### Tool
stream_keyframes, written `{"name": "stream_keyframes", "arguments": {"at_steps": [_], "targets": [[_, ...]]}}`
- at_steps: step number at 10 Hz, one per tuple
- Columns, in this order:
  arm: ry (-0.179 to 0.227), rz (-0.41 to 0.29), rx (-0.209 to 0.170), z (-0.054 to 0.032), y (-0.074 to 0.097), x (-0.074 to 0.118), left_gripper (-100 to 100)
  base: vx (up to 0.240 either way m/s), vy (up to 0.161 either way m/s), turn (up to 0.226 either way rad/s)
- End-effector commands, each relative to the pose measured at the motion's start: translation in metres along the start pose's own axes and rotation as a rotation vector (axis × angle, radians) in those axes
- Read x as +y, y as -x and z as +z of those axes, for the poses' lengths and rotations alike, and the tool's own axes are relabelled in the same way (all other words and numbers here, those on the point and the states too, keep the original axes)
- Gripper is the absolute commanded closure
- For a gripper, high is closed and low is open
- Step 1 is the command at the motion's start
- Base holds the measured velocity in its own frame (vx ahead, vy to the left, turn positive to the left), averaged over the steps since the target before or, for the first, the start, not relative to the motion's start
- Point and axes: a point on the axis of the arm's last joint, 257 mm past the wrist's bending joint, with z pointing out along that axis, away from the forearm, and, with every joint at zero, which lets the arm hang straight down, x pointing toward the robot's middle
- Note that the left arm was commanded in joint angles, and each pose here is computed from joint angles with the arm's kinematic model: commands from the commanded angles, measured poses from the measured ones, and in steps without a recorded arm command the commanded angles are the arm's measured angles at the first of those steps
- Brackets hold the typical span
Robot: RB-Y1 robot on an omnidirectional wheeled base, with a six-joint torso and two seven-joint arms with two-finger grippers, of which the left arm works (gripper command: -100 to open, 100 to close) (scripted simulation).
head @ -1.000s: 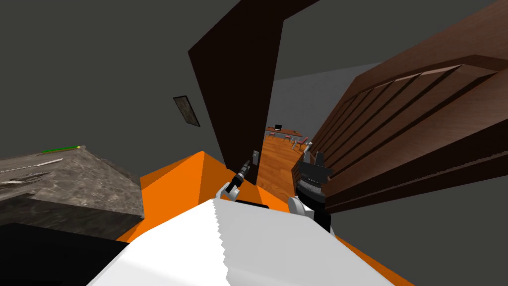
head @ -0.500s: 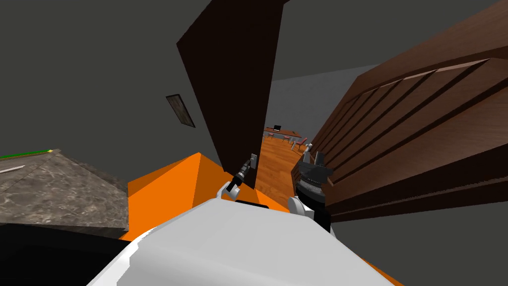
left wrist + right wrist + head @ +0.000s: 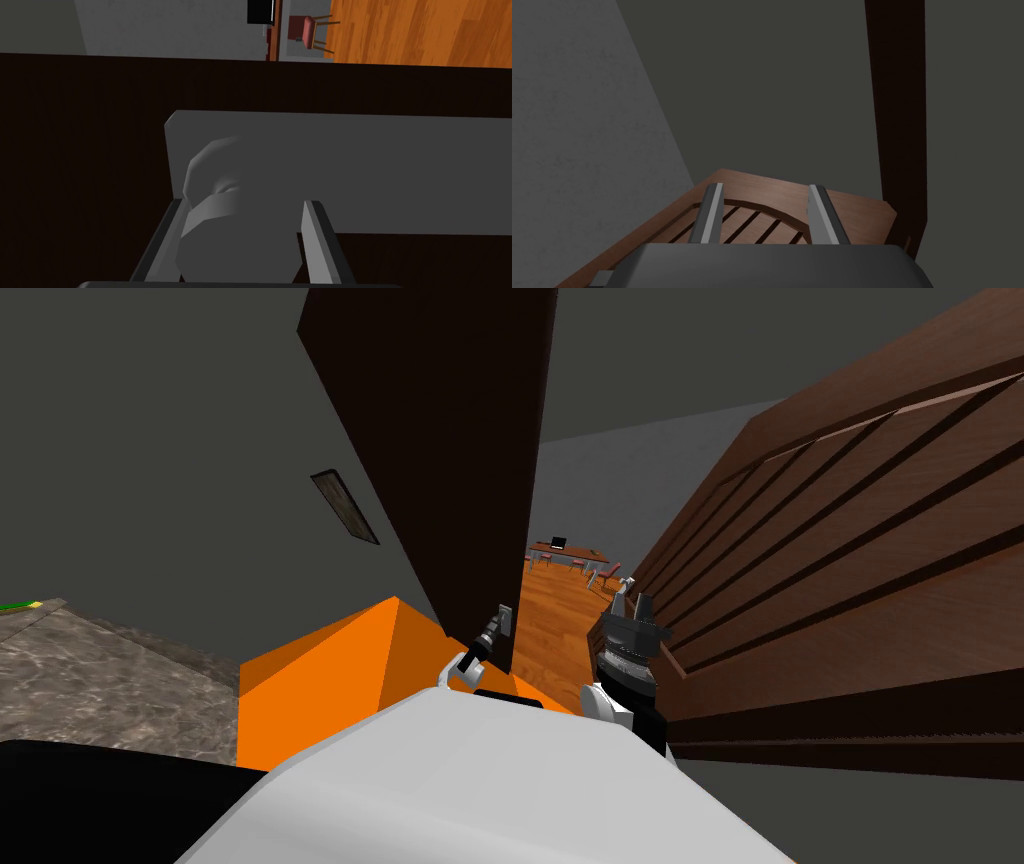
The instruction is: Push the door open
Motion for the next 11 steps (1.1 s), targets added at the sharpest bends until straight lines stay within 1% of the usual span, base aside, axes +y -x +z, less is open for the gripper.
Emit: {"name": "stream_keyframes", "arguments": {"at_steps": [1,5,6,7,10,11], "targets": [[0.002,0.000,0.000,-0.0004,0.000,0.001,100,-0.025,0.009,-0.017],[0.002,0.000,0.000,-0.0004,0.000,0.001,100,-0.003,0.002,-0.003],[-0.005,0.005,-0.013,0.0035,0.007,-0.003,100,0.110,-0.052,0.026],[-0.005,0.007,-0.017,0.0039,0.009,-0.003,100,0.150,-0.085,0.047],[-0.004,0.015,-0.047,0.0072,0.025,-0.003,100,0.162,-0.115,0.048],[-0.004,0.019,-0.062,0.0086,0.033,-0.003,100,0.169,-0.131,0.064]]}}
